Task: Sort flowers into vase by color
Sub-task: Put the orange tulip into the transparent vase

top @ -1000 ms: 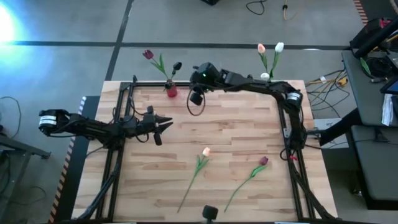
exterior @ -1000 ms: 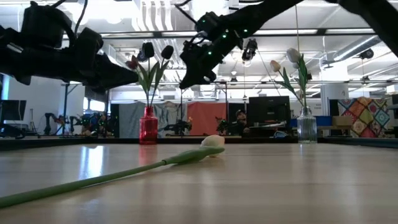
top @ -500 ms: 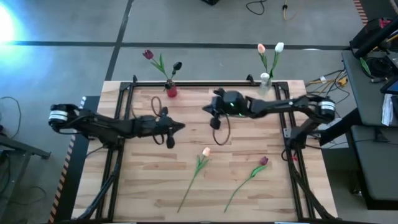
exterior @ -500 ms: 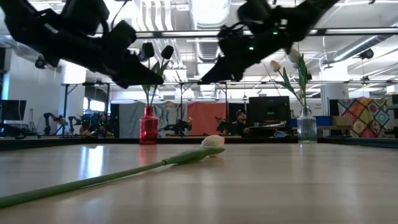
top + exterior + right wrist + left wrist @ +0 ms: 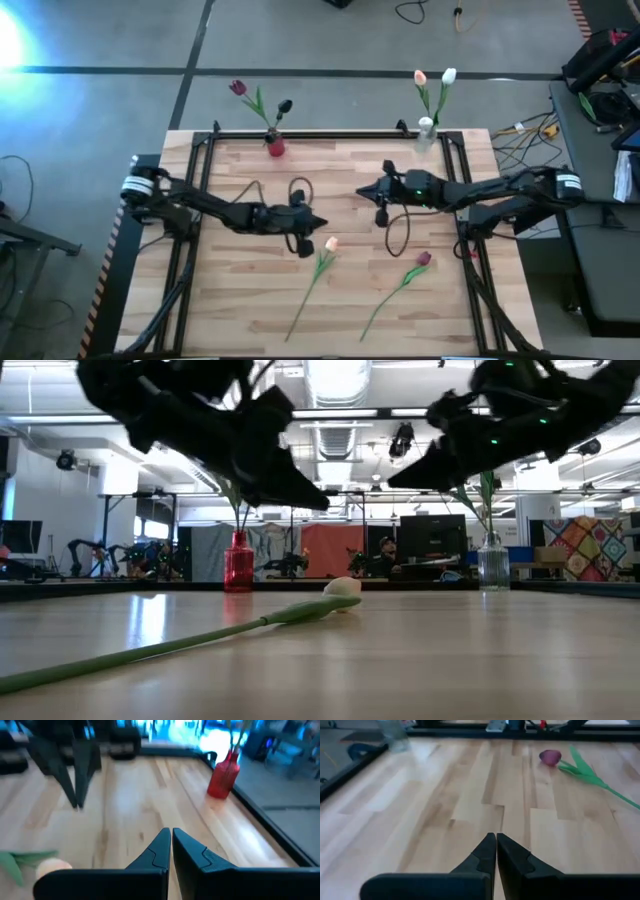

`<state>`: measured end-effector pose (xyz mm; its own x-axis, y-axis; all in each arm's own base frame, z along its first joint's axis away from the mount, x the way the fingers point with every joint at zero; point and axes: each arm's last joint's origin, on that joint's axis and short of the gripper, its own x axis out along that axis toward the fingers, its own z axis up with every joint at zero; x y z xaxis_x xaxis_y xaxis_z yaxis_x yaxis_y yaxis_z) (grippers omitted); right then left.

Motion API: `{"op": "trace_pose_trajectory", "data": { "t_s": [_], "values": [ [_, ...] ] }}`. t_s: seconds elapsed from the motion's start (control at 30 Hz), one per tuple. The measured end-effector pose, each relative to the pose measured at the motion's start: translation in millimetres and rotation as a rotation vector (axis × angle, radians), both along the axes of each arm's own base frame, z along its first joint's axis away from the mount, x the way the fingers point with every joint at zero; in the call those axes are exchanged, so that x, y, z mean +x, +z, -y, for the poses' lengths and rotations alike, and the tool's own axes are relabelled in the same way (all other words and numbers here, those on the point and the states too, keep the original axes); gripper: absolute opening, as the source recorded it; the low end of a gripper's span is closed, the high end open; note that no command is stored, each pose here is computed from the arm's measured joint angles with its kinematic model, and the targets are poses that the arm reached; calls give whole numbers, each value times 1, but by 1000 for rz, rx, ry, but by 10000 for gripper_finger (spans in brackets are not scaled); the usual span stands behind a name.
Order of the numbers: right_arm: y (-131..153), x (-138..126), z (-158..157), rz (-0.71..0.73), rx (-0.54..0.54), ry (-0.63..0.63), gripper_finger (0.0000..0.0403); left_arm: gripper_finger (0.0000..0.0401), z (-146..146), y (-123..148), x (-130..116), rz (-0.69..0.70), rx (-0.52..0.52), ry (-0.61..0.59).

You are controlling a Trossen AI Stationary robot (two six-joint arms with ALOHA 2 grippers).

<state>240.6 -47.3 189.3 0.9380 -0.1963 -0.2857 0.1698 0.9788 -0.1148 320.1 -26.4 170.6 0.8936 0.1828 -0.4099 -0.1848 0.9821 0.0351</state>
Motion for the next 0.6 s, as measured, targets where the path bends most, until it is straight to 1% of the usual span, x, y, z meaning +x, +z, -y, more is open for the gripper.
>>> {"op": "trace_pose_trajectory", "data": {
  "t_s": [0.17, 0.33, 0.6],
  "values": [
    [-15, -31, -8, 91, -13, 26, 12, 0, 12, -5, 28, -48, -37, -4],
    [-30, -54, -12, 119, -25, 28, 12, 0, 30, -4, 57, -41, -46, -39],
    [-39, -65, -14, 113, -31, 20, 12, 0, 55, -11, 97, -119, -55, -66]
  ]
}}
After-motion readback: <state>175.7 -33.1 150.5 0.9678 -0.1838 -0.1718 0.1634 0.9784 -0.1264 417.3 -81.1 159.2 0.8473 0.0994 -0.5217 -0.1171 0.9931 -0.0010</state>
